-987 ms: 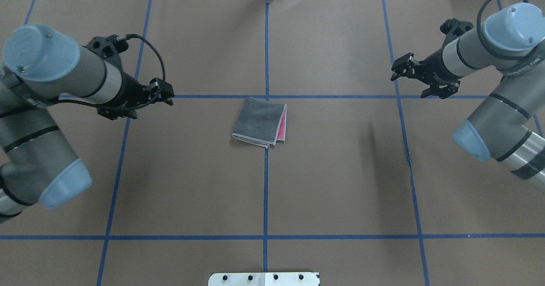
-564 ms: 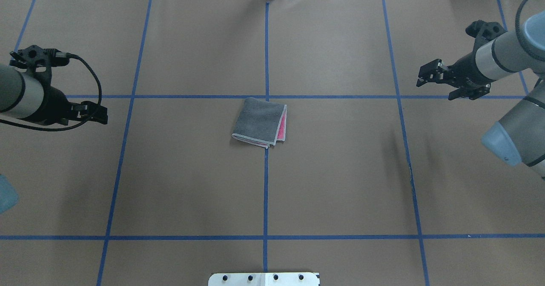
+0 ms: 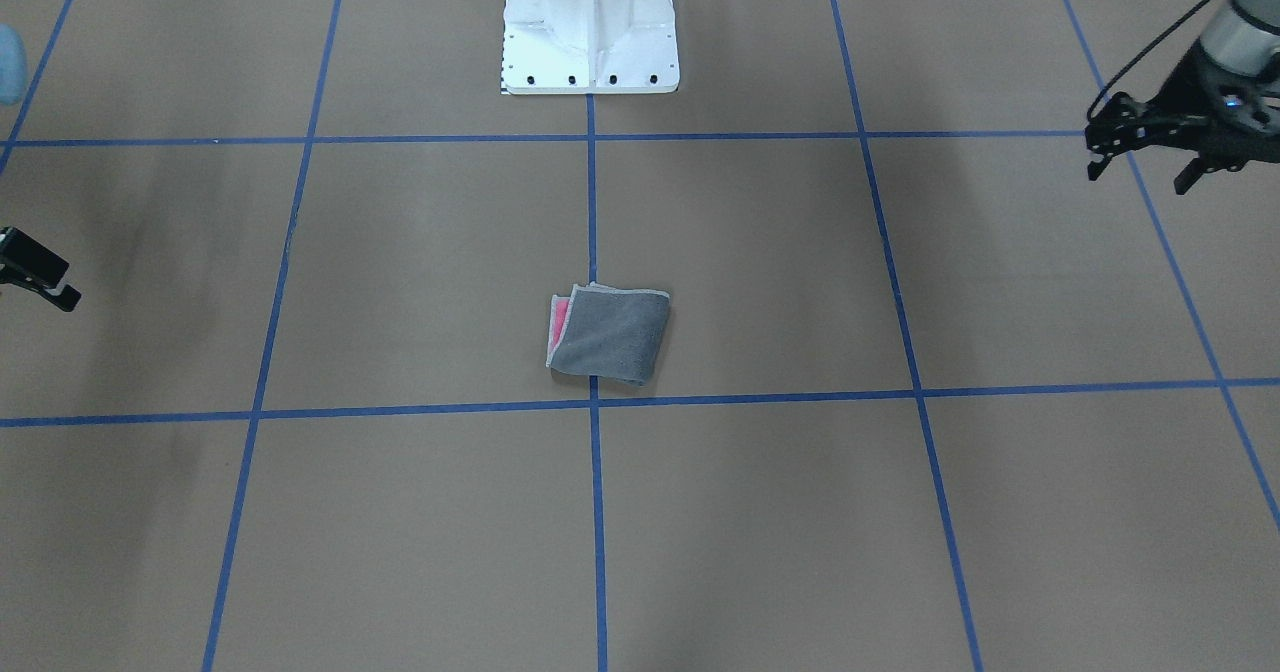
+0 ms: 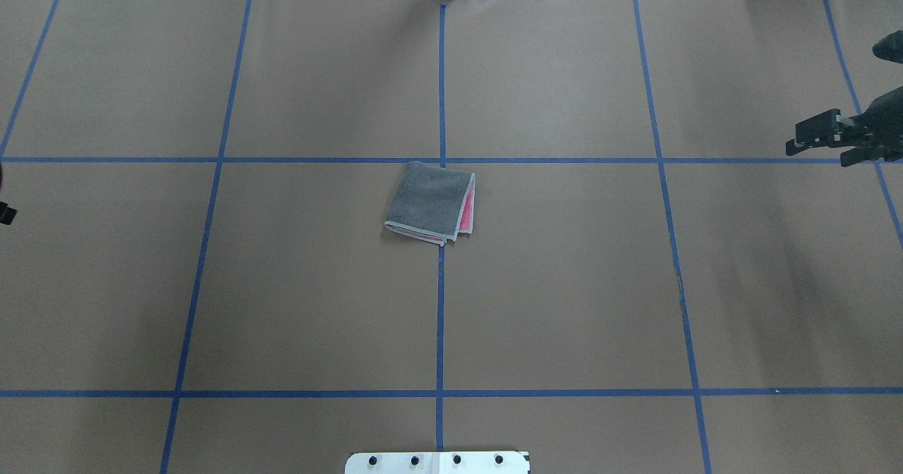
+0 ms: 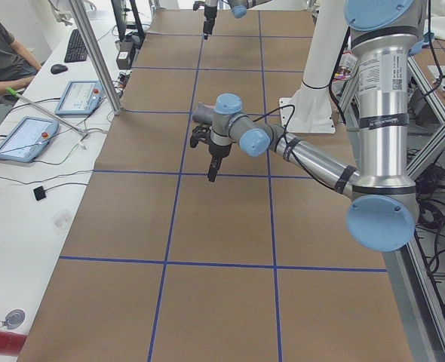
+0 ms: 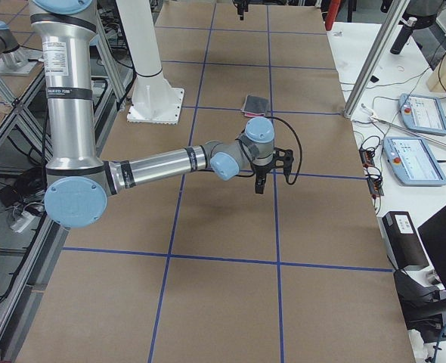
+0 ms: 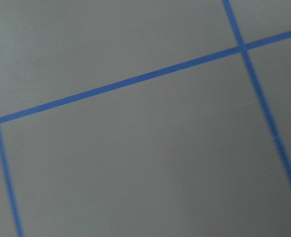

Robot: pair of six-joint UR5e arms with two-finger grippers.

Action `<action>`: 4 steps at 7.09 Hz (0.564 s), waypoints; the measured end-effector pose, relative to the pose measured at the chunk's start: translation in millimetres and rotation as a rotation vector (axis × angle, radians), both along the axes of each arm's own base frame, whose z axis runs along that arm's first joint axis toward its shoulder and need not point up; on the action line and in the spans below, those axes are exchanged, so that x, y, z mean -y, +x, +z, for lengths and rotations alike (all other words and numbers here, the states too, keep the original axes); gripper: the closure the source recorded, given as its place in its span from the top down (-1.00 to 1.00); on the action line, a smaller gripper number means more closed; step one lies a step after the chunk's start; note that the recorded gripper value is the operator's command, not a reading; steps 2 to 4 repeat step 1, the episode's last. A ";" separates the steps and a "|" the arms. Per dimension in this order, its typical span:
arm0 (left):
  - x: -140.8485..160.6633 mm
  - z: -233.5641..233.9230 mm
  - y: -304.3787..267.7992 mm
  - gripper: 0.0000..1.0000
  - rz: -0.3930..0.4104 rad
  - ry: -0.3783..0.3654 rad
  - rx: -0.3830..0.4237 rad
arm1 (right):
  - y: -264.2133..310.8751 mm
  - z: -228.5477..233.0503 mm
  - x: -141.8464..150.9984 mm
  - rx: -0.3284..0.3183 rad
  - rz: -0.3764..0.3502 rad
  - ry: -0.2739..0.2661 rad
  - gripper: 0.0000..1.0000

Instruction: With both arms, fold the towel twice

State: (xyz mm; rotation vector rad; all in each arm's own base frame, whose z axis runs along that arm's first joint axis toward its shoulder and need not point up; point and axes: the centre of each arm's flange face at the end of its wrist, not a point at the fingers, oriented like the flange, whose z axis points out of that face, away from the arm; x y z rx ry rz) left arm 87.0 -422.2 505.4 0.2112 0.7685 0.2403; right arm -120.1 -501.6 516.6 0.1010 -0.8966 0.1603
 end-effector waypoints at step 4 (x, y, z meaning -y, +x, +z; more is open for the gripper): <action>4.5 29.3 -42.6 1.00 0.007 -0.015 -0.064 | 29.2 11.4 1.5 -0.034 -0.029 0.026 1.00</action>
